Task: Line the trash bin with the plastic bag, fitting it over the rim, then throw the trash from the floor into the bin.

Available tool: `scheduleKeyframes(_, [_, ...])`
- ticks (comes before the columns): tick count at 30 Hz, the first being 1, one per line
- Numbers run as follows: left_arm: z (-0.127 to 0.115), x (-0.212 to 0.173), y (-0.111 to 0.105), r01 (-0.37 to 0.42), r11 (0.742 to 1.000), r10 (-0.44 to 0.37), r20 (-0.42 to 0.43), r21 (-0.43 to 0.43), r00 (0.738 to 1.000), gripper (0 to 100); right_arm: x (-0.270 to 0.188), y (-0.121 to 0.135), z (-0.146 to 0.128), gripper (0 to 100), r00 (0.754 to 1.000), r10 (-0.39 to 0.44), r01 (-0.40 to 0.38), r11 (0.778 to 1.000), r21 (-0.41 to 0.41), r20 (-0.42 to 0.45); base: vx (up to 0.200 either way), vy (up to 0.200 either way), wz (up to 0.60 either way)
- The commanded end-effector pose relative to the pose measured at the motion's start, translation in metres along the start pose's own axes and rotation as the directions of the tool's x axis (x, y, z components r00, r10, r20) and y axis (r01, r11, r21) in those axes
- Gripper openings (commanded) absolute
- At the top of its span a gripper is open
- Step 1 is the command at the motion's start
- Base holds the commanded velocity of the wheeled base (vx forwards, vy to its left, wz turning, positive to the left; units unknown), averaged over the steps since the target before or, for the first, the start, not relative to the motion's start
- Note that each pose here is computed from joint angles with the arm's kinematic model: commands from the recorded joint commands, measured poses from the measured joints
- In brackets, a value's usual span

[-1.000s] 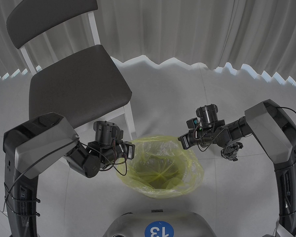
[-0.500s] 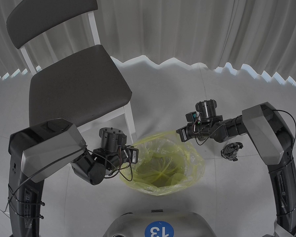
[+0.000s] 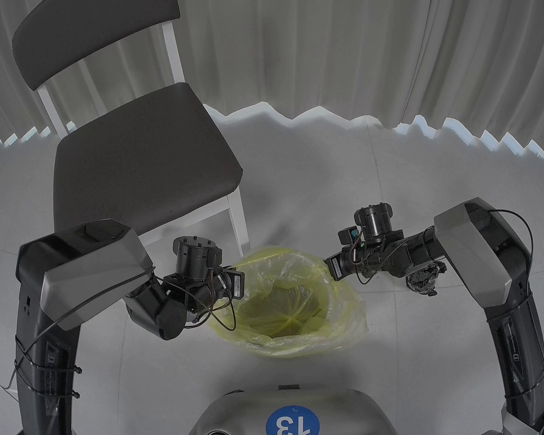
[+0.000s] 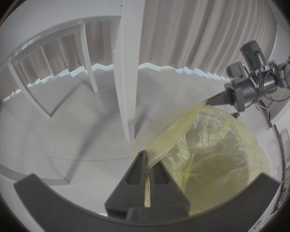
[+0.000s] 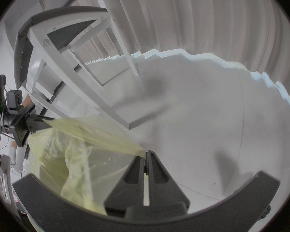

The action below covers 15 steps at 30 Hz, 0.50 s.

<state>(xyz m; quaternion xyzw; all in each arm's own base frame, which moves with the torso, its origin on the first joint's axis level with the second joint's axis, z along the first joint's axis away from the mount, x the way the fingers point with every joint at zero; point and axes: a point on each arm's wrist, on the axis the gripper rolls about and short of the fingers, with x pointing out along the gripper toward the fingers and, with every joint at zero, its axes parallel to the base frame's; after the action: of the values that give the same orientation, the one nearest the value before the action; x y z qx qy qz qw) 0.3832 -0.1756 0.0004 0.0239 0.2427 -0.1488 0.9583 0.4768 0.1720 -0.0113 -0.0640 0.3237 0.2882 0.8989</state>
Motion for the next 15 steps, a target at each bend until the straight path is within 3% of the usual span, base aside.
scheduleKeyframes(1, [-0.004, -0.002, 0.000, 0.005, 0.999, -0.005, -0.009, -0.033, 1.000, 0, 0.000, 0.000, -0.009, 0, 1.000, 0.001, -0.001, 1.000, 0.005, -0.019, 0.000, 0.000, 0.00])
scheduleKeyframes(14, [0.026, -0.031, -0.008, 0.048, 0.996, -0.044, 0.056, -0.072, 0.997, 0, -0.021, -0.004, -0.013, 0, 1.000, -0.013, 0.013, 1.000, 0.013, 0.004, 0.000, 0.000, 0.00])
scheduleKeyframes(15, [0.027, -0.032, -0.008, 0.052, 0.996, -0.048, 0.057, -0.072, 0.997, 0, -0.025, -0.004, -0.011, 100, 1.000, -0.015, 0.015, 1.000, 0.014, 0.005, 0.000, 0.000, 0.00])
